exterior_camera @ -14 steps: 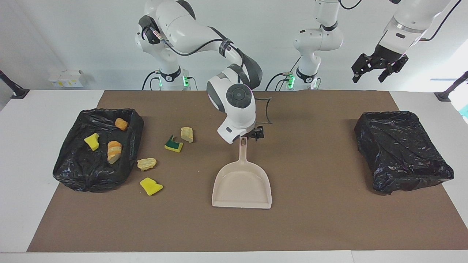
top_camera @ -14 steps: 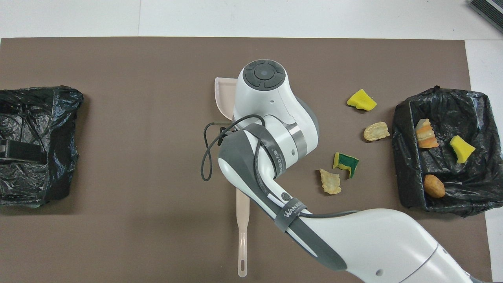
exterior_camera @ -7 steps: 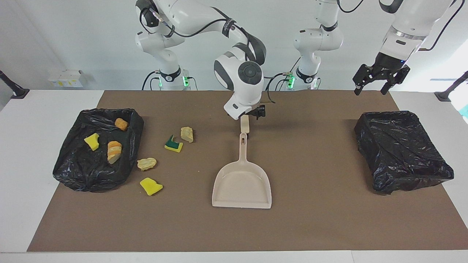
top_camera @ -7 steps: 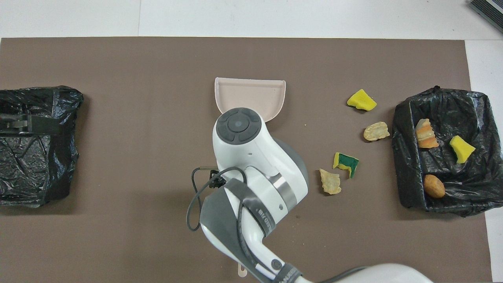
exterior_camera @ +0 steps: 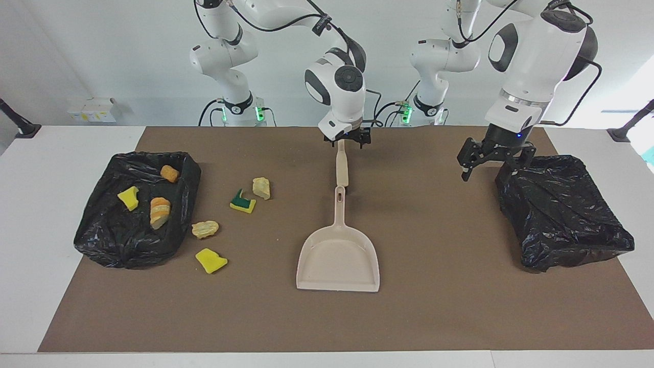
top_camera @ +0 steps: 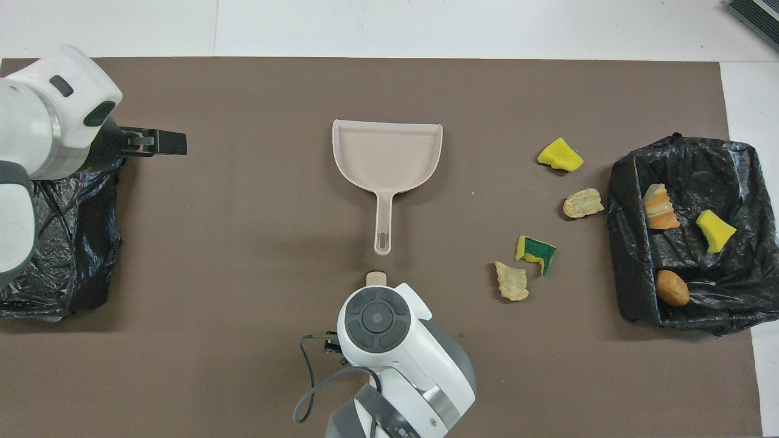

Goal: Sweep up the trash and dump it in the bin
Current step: 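Reach the left gripper to the dustpan handle and grasp it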

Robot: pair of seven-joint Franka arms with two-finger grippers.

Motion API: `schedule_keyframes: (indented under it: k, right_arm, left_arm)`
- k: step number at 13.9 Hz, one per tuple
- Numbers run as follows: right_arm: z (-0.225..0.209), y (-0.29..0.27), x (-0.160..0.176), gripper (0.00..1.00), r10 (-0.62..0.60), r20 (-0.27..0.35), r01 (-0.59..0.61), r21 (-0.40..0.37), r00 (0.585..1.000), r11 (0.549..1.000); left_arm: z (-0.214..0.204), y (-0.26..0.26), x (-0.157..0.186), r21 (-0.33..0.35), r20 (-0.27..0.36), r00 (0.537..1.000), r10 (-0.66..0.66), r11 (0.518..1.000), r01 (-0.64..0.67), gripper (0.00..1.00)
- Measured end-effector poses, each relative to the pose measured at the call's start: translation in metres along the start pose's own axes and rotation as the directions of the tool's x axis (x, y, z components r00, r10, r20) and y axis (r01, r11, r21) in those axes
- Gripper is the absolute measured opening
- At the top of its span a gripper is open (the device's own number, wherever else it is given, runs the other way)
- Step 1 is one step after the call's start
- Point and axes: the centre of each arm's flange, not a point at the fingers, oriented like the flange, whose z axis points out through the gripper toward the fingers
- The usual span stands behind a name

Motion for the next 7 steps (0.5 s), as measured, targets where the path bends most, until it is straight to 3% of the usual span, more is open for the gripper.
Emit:
schedule_keyframes:
  k: [3, 7]
  right_arm:
    - [0.016, 0.002, -0.018, 0.99, 0.02, -0.007, -0.02, -0.006, 1.0, 1.0]
    - [0.031, -0.002, -0.034, 0.82, 0.012, -0.003, -0.012, -0.021, 1.0, 1.0]
  left_arm:
    - [0.016, 0.009, 0.01, -0.047, -0.028, 0.998, -0.049, 0.998, 0.047, 1.0]
    - [0.075, 0.108, 0.009, -0.09, 0.035, 0.998, 0.059, 0.994, -0.056, 1.0]
